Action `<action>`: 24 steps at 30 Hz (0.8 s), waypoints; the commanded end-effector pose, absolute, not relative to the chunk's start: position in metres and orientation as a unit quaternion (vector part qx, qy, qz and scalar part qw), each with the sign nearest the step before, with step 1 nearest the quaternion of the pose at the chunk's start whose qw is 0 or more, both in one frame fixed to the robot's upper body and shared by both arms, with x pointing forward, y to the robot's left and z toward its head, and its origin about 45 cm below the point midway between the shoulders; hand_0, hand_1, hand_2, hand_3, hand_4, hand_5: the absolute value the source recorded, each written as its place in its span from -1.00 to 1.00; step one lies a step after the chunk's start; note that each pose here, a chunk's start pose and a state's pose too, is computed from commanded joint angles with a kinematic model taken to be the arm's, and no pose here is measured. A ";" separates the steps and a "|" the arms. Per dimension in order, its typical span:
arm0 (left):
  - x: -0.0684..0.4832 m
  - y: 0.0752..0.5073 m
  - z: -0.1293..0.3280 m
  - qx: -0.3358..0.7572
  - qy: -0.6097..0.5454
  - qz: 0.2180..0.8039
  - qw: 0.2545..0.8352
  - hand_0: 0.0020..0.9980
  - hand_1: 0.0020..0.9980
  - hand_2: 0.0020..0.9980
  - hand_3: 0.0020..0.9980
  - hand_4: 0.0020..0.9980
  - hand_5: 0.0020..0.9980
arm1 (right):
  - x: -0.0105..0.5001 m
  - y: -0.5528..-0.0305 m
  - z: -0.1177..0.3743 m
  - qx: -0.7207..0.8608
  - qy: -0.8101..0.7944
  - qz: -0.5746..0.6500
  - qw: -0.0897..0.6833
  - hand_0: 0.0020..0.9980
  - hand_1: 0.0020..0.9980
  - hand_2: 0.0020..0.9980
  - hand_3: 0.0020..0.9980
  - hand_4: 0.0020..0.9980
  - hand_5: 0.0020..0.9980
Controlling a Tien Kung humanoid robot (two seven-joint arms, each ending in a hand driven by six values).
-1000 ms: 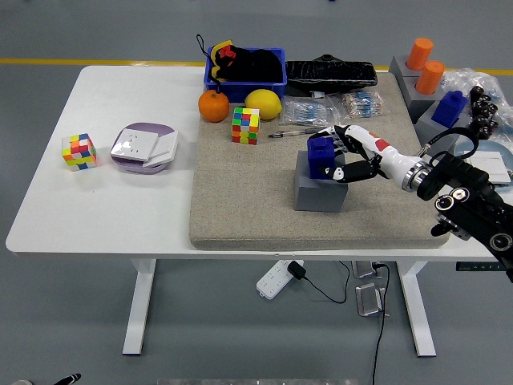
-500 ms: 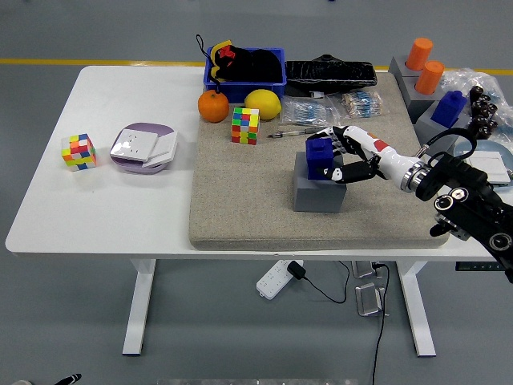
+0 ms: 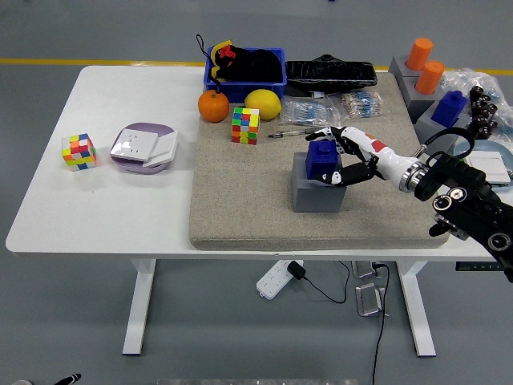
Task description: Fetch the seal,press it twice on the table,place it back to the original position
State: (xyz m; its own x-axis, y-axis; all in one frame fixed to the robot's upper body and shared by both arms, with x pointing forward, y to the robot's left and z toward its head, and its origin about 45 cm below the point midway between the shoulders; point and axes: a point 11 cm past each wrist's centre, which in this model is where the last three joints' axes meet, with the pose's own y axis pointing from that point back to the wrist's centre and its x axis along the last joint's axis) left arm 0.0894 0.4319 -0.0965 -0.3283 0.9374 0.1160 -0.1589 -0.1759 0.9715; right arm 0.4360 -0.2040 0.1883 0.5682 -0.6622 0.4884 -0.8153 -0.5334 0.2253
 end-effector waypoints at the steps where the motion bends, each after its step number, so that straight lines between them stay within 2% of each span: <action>1: 0.089 0.432 -0.096 0.400 0.486 0.654 0.419 0.65 0.63 0.57 0.65 0.50 -0.17 | 0.436 -0.204 0.188 0.858 -0.430 0.175 0.219 0.56 0.61 0.59 0.64 0.73 -1.00; 15: 0.090 0.431 -0.097 0.399 0.486 0.654 0.420 0.65 0.63 0.57 0.65 0.51 -0.17 | 0.437 -0.204 0.191 0.857 -0.431 0.181 0.218 0.59 0.66 0.64 0.68 0.76 -1.00; 16: 0.090 0.431 -0.097 0.399 0.486 0.654 0.420 0.65 0.63 0.57 0.65 0.50 -0.17 | 0.438 -0.204 0.191 0.856 -0.431 0.181 0.218 0.63 0.71 0.69 0.71 0.80 -1.00; 21: 0.091 0.432 -0.096 0.399 0.486 0.655 0.420 0.65 0.63 0.57 0.65 0.50 -0.17 | 0.439 -0.204 0.193 0.855 -0.433 0.184 0.218 0.63 0.71 0.69 0.71 0.80 -1.00; 22: 0.091 0.432 -0.096 0.399 0.486 0.655 0.420 0.65 0.63 0.57 0.65 0.50 -0.17 | 0.439 -0.204 0.193 0.855 -0.433 0.184 0.217 0.70 0.74 0.70 0.72 0.81 -1.00; 24: 0.090 0.431 -0.096 0.399 0.486 0.654 0.420 0.65 0.63 0.57 0.65 0.50 -0.17 | 0.439 -0.204 0.194 0.855 -0.433 0.185 0.217 0.70 0.74 0.70 0.72 0.81 -1.00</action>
State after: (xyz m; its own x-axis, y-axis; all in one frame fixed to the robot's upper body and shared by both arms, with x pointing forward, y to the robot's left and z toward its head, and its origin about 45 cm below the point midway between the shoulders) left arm 0.0904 0.4314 -0.0965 -0.3292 0.9373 0.1143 -0.1611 -0.1750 0.9713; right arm 0.4391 -0.2041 0.1936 0.5561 -0.6603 0.5048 -0.8211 -0.5304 0.2108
